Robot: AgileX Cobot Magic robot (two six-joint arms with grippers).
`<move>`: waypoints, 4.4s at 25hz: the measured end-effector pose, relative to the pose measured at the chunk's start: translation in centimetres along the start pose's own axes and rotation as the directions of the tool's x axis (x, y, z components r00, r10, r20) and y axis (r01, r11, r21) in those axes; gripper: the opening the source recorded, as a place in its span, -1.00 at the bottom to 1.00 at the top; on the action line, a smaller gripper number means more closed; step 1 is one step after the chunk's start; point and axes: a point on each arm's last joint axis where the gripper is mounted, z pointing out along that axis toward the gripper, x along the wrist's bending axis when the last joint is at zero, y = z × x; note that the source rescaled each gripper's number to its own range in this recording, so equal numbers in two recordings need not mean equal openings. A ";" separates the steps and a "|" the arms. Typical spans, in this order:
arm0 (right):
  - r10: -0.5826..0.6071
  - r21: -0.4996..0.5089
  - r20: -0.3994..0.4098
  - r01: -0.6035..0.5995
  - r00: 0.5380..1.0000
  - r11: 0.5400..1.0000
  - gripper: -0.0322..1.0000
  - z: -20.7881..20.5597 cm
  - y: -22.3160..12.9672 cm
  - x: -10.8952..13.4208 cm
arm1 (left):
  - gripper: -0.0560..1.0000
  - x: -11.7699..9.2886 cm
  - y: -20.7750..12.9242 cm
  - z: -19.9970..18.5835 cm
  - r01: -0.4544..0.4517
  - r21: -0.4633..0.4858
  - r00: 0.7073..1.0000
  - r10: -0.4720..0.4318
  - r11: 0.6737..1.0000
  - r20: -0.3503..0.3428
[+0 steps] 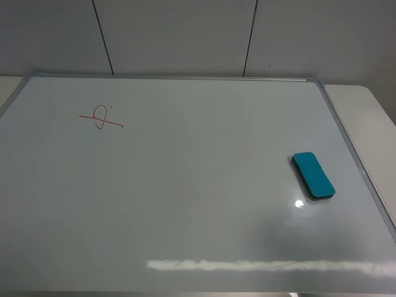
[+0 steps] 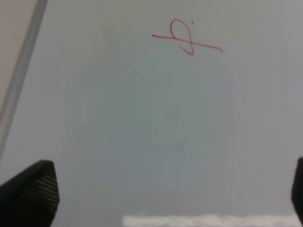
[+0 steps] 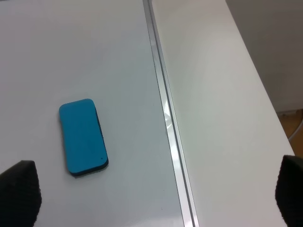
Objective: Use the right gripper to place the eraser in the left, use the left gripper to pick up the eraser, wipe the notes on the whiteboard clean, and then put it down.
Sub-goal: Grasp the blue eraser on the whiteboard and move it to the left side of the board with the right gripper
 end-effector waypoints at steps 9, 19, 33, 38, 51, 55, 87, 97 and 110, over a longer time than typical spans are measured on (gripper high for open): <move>0.015 0.078 0.013 -0.016 1.000 0.997 1.00 1.5 4.4 0.1 | 1.00 0.0 0.0 0.0 0.000 0.000 1.000 0.000 1.000 0.000; -0.026 0.351 -0.002 0.025 1.000 0.936 1.00 11.9 13.0 1.4 | 1.00 0.0 0.0 0.0 0.000 0.000 1.000 0.000 1.000 0.000; 0.017 0.686 -0.048 0.020 0.999 0.727 -0.83 23.4 11.1 9.1 | 1.00 0.0 0.0 0.0 0.000 0.000 1.000 0.000 1.000 0.000; -0.008 0.744 -0.017 0.018 1.000 0.668 -0.92 24.8 9.8 9.3 | 1.00 0.0 0.0 0.0 0.000 0.000 1.000 0.000 1.000 0.000; -0.076 0.856 0.003 0.037 0.997 0.516 -0.93 30.5 4.6 10.3 | 1.00 0.0 0.0 0.0 -0.001 0.000 1.000 0.001 1.000 -0.001; -0.092 0.880 0.003 0.041 0.996 0.474 -0.93 32.0 2.8 10.5 | 1.00 0.0 0.0 0.0 -0.001 0.000 1.000 0.001 1.000 -0.001; 0.197 0.702 -0.449 0.208 0.871 0.681 -0.94 30.4 -3.1 28.4 | 1.00 0.0 0.0 0.0 -0.001 0.000 1.000 0.001 1.000 -0.001; 0.255 0.687 -0.549 0.257 0.796 0.679 -0.94 31.8 -4.0 37.1 | 1.00 0.0 0.0 0.0 -0.001 0.000 1.000 0.001 1.000 -0.001; 0.358 0.663 -0.689 0.347 0.630 0.664 -0.94 31.2 -4.5 48.0 | 1.00 0.0 0.0 0.0 -0.001 0.000 1.000 0.001 1.000 -0.001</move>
